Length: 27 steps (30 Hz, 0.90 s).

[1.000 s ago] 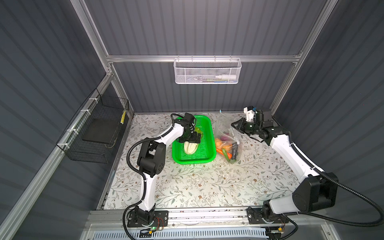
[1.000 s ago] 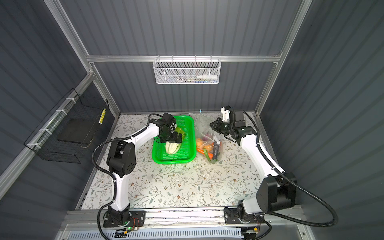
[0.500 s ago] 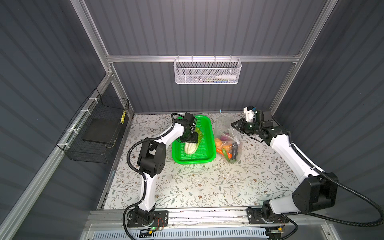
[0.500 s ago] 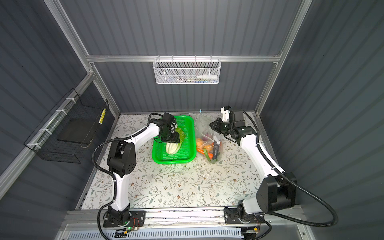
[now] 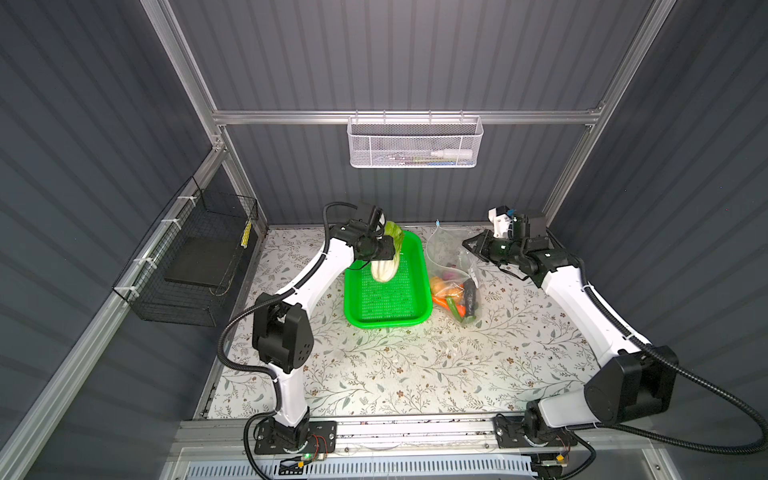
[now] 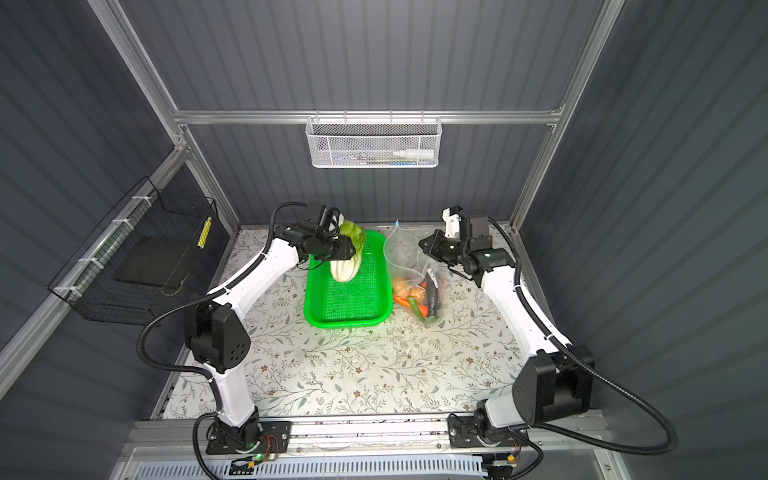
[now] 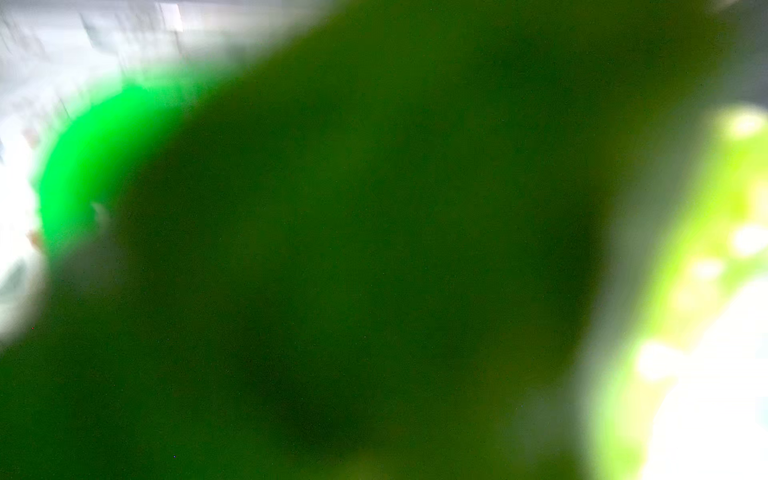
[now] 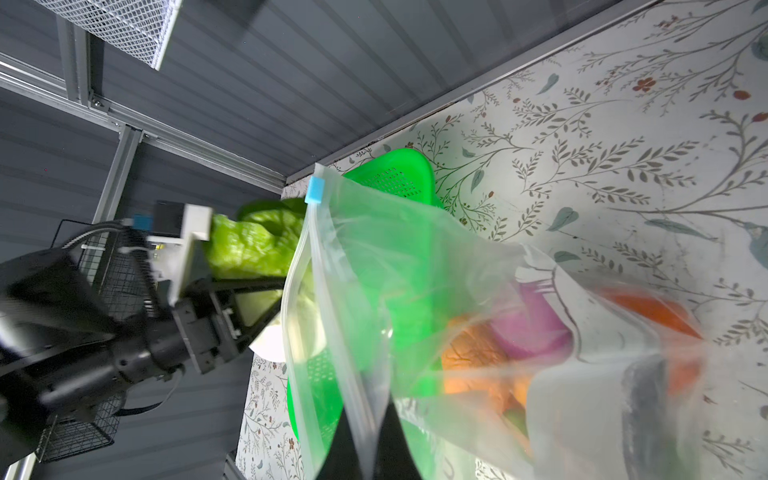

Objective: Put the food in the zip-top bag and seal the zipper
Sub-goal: 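Lift the lettuce high with the left gripper and carry it over the bag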

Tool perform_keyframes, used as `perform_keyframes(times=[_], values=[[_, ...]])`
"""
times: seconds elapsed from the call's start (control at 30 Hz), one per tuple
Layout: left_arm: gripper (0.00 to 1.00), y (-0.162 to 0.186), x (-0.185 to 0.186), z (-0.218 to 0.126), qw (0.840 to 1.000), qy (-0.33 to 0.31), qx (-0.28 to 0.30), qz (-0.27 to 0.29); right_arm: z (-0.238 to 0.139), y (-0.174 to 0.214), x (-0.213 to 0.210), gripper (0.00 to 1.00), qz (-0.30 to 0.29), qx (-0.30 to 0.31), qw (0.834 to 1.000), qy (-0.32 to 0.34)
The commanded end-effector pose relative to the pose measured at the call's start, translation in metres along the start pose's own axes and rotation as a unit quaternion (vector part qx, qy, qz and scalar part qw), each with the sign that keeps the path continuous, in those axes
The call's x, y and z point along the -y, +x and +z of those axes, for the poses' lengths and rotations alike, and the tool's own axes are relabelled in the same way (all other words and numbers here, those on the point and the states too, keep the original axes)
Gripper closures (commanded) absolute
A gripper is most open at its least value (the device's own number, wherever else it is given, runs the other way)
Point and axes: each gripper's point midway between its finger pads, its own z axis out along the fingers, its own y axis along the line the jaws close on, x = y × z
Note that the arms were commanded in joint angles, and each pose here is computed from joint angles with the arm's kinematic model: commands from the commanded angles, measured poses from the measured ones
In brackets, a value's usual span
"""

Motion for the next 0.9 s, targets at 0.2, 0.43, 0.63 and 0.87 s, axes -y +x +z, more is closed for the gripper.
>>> perform_keyframes(times=[0.2,0.43,0.63,0.87], values=[[0.49,-0.103,0.099,-0.084,0.968,0.144,0.204,-0.021,0.008,-0.01,-0.016,1.0,0.036,0.018,0.998,-0.04],[0.5,-0.13,0.166,-0.101,0.934,0.228,0.277,-0.003,0.013,-0.009,-0.012,1.0,0.057,0.022,0.997,-0.043],[0.51,-0.12,0.193,-0.087,0.925,0.246,0.291,-0.009,0.009,-0.015,-0.009,1.0,0.123,0.047,0.99,-0.041],[0.52,-0.11,0.195,-0.067,0.924,0.231,0.303,-0.023,0.005,-0.022,-0.005,1.0,0.206,0.077,0.974,-0.05]])
